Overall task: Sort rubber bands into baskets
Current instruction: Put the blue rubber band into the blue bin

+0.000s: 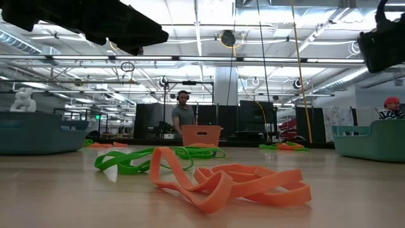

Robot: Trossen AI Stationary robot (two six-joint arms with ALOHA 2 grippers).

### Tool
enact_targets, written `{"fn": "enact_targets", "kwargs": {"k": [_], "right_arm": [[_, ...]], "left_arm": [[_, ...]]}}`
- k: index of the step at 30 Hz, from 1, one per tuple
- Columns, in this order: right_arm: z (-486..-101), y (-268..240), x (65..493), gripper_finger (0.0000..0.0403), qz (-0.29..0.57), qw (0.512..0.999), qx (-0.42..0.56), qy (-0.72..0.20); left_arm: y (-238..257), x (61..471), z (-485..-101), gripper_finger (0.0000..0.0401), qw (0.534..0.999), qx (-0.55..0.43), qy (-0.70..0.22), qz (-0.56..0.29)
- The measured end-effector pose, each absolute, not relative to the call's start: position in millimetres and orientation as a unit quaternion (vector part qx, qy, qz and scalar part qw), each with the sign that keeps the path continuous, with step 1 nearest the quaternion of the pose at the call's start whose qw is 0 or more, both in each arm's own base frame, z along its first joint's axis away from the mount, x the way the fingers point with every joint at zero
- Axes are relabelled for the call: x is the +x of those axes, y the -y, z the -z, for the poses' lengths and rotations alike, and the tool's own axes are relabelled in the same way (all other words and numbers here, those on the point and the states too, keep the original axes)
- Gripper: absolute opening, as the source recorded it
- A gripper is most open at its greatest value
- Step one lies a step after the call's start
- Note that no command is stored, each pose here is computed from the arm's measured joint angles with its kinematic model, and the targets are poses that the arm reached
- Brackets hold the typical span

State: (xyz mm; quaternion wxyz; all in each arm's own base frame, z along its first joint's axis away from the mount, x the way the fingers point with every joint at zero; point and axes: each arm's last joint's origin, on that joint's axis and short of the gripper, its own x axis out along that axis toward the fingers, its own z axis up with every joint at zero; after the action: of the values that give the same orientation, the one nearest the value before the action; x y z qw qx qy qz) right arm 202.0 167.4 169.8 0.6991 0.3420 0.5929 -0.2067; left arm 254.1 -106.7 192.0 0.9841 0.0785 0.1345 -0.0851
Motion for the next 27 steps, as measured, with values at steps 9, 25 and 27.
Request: {"fn": "enact_targets", "kwargs": {"k": [9, 25, 27], "right_arm": [[-170.8, -156.4, 210.9, 0.0002, 0.168, 0.732, 0.286, -0.595], [-170.6, -153.3, 212.4, 0.0029, 0.155, 0.731, 0.273, -0.606], [-170.6, -153.1, 212.1, 0.0047, 0.156, 0.73, 0.272, -0.607]], "left_arm": [[106.7, 254.2, -192.0, 0.0123, 0.984, 0.078, -0.134, 0.085], [106.6, 254.0, -191.5, 0.0123, 0.984, 0.078, -0.137, 0.085], [106.5, 253.8, -190.9, 0.0123, 0.983, 0.079, -0.14, 0.085]]}}
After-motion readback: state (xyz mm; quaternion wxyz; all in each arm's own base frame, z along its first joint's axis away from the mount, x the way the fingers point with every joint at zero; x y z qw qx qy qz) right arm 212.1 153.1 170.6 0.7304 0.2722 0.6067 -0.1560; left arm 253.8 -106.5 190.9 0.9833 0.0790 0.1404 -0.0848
